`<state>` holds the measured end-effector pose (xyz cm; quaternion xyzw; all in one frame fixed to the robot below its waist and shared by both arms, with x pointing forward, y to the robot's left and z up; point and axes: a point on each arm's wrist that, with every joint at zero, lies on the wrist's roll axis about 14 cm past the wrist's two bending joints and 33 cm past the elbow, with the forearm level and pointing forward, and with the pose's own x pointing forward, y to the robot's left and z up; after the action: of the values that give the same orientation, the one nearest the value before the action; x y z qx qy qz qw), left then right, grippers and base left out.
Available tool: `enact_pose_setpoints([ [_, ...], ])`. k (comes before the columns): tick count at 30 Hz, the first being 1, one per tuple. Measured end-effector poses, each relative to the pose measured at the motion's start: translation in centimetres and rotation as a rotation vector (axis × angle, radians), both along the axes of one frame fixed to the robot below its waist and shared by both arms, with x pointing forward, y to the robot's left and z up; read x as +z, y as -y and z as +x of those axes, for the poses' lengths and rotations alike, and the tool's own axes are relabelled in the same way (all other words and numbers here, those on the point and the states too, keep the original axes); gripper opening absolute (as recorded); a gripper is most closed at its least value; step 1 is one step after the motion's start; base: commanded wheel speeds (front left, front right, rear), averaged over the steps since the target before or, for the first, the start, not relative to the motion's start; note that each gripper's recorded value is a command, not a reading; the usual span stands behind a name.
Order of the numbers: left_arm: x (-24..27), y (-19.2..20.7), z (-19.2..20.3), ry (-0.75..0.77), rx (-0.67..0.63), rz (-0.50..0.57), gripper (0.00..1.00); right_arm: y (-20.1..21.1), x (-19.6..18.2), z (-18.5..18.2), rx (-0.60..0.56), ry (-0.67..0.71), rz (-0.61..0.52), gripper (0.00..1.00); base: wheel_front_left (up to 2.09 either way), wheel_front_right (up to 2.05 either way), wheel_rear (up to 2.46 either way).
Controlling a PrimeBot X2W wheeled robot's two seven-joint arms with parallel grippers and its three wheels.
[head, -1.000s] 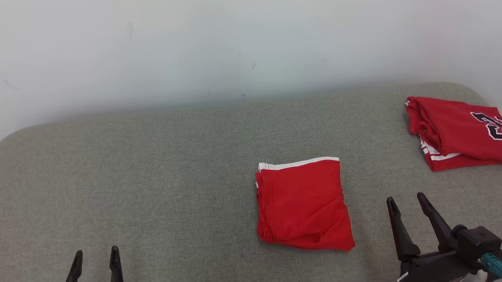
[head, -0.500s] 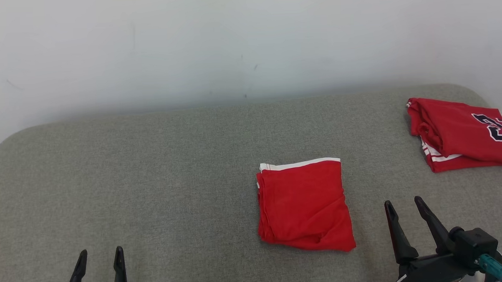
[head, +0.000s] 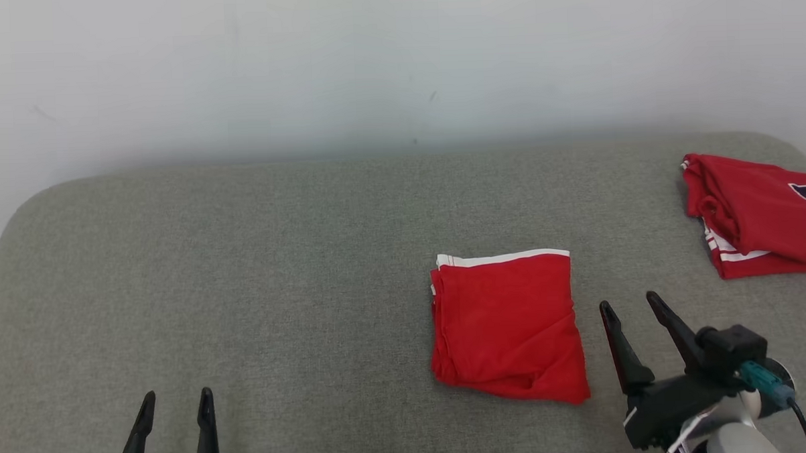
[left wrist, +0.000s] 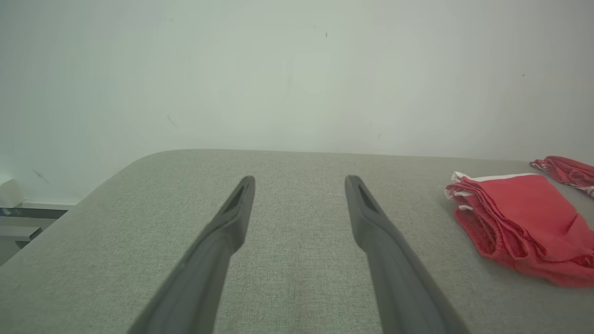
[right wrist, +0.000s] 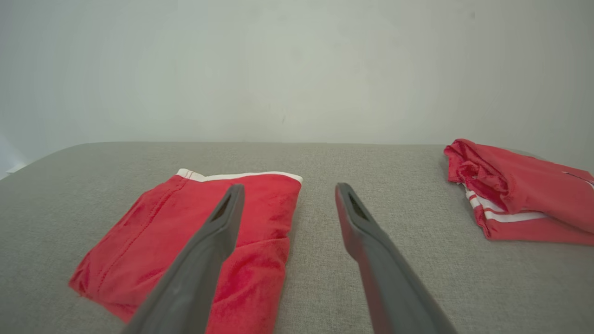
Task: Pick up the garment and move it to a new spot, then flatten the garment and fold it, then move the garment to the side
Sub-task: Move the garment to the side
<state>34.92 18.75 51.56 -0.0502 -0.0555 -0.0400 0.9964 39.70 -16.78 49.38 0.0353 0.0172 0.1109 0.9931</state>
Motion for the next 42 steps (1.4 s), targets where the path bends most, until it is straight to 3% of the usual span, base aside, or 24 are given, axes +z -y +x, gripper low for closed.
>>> enact_pose_setpoints([
  [13, -0.9, -0.4, 1.3, -0.028, 0.030, -0.011, 1.00, -1.8, -4.9, 5.1, 0.040, -0.185, -0.034, 1.00, 0.00, 0.00, 0.00],
  [23, -1.9, -1.6, 1.9, -0.058, 0.066, -0.008, 1.00, -4.0, -10.9, 4.1, 0.063, -0.383, -0.004, 1.00, 0.00, 0.00, 0.00],
  [24, -1.9, -1.5, 2.0, -0.058, 0.065, -0.010, 1.00, -4.1, -11.0, 4.1, 0.062, -0.390, 0.001, 0.83, 0.00, 0.00, 0.00],
  [26, -1.9, -1.2, 2.3, -0.058, 0.059, -0.012, 1.00, -4.2, -11.2, 4.2, 0.059, -0.401, 0.009, 0.21, 0.00, 0.00, 0.00],
  [27, -1.9, -1.1, 2.4, -0.059, 0.056, -0.012, 1.00, -4.2, -11.3, 4.3, 0.058, -0.404, 0.013, 0.00, 0.00, 0.00, 0.00],
  [33, -2.0, -0.7, 3.4, -0.057, 0.043, -0.010, 1.00, -3.8, -10.7, 5.7, 0.068, -0.379, -0.017, 0.00, 0.00, 0.00, 0.00],
  [42, -2.4, 1.0, 6.3, -0.055, -0.009, 0.003, 1.00, 0.4, -7.4, 11.4, 0.071, -0.263, -0.155, 0.00, 0.00, 0.00, 0.00],
])
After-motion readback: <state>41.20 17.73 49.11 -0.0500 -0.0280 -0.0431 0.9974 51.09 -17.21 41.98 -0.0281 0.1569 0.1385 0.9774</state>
